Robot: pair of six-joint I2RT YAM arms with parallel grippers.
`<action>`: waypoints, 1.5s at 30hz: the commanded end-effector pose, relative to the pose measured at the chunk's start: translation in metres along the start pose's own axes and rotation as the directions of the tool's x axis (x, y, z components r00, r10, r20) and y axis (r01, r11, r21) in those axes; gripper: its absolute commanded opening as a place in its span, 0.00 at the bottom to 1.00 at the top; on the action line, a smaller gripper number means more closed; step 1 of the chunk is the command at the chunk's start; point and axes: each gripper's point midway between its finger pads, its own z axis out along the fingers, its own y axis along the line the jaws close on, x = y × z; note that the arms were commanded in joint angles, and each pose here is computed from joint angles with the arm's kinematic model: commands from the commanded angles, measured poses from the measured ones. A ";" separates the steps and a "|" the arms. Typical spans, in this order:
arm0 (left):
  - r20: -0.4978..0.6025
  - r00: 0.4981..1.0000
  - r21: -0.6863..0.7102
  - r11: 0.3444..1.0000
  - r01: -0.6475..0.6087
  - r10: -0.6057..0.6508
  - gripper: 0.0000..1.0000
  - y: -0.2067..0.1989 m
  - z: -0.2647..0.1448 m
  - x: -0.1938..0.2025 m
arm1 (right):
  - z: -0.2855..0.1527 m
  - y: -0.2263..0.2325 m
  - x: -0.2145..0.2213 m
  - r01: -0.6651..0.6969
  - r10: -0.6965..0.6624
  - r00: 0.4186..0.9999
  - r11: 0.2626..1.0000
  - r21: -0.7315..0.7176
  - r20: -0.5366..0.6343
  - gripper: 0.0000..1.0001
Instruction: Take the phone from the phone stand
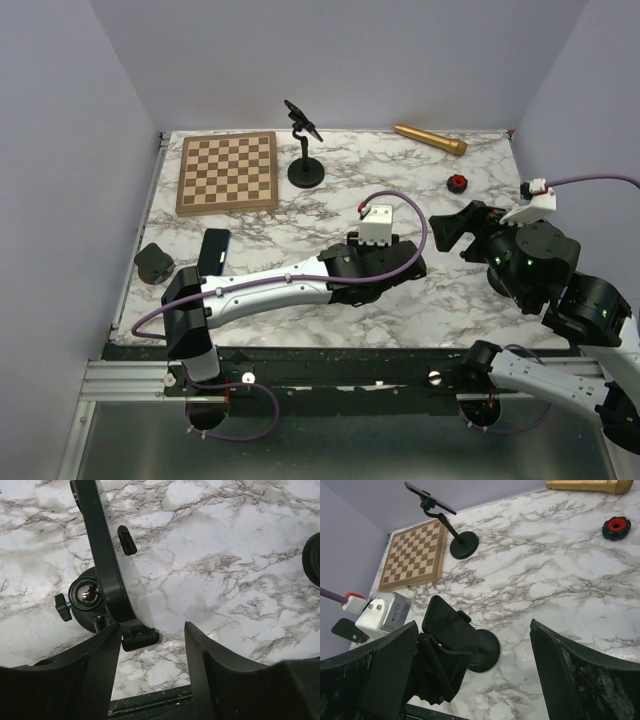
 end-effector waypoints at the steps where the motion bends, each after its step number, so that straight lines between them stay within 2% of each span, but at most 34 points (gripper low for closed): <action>1: 0.047 0.997 -0.042 0.997 -0.060 0.062 0.59 0.012 0.003 -0.003 | 0.008 0.008 0.007 0.021 -0.022 1.000 1.000 -0.018 -0.016 1.00; 3: 0.054 0.995 -0.038 0.996 -0.079 0.081 0.54 0.012 0.005 -0.003 | 0.010 0.010 0.009 0.027 -0.027 0.999 0.999 -0.019 -0.026 1.00; 9: 0.063 0.991 -0.057 0.992 -0.113 0.116 0.49 0.019 0.008 0.000 | 0.015 0.011 0.020 0.033 -0.034 0.998 0.999 -0.017 -0.057 1.00; 11: 0.076 0.987 -0.048 0.990 -0.135 0.139 0.45 0.020 0.008 -0.001 | 0.016 0.010 0.024 0.036 -0.036 0.997 0.999 -0.011 -0.066 1.00; 16: 0.094 0.971 0.113 0.967 -0.228 0.218 0.13 0.007 -0.001 0.001 | 0.021 0.006 0.037 0.056 -0.055 0.994 0.998 0.009 -0.096 1.00; 20: 0.115 0.954 0.263 0.918 -0.298 0.277 0.12 0.000 -0.011 0.011 | 0.025 0.001 0.046 0.096 -0.090 0.987 0.994 0.042 -0.133 1.00; 25: 0.247 0.897 0.476 0.760 -0.442 0.366 0.14 -0.009 -0.035 0.021 | 0.028 -0.003 0.056 0.139 -0.130 0.978 0.989 0.046 -0.160 1.00; 27: 0.305 0.858 0.541 0.666 -0.514 0.414 0.15 -0.011 -0.045 0.028 | 0.027 -0.004 0.058 0.148 -0.138 0.976 0.988 0.047 -0.170 1.00; 29: 0.378 0.803 0.601 0.538 -0.591 0.461 0.15 -0.016 -0.056 0.037 | 0.027 -0.005 0.060 0.155 -0.145 0.973 0.987 0.043 -0.180 1.00; 31: 0.447 0.743 0.660 0.378 -0.650 0.498 0.15 -0.019 -0.069 0.050 | 0.025 -0.004 0.063 0.158 -0.149 0.970 0.987 0.032 -0.194 1.00; 32: 0.448 0.743 0.679 0.352 -0.644 0.497 0.14 -0.016 -0.070 0.051 | 0.023 -0.005 0.063 0.154 -0.145 0.970 0.988 0.029 -0.197 1.00; 33: 0.485 0.730 0.705 0.278 -0.652 0.482 0.14 -0.018 -0.076 0.048 | 0.022 -0.005 0.064 0.149 -0.141 0.969 0.988 0.027 -0.203 1.00; 35: 0.489 0.747 0.754 0.211 -0.622 0.451 0.14 -0.015 -0.080 0.040 | 0.019 -0.006 0.067 0.134 -0.127 0.969 0.991 0.021 -0.214 1.00; 38: 0.481 0.757 0.771 0.198 -0.605 0.441 0.13 -0.013 -0.072 0.022 | 0.017 -0.007 0.074 0.122 -0.115 0.965 0.992 0.016 -0.237 1.00; 40: 0.476 0.748 0.764 0.205 -0.612 0.462 0.04 -0.020 -0.064 0.016 | 0.016 -0.007 0.078 0.114 -0.106 0.963 0.993 0.018 -0.249 1.00; 42: 0.486 0.755 0.774 0.184 -0.606 0.440 0.00 -0.031 -0.061 0.014 | 0.015 -0.007 0.079 0.107 -0.100 0.962 0.994 0.017 -0.253 1.00; 45: 0.479 0.772 0.792 0.174 -0.586 0.418 0.00 -0.044 -0.051 0.016 | 0.014 -0.004 0.076 0.094 -0.089 0.964 0.996 0.009 -0.251 1.00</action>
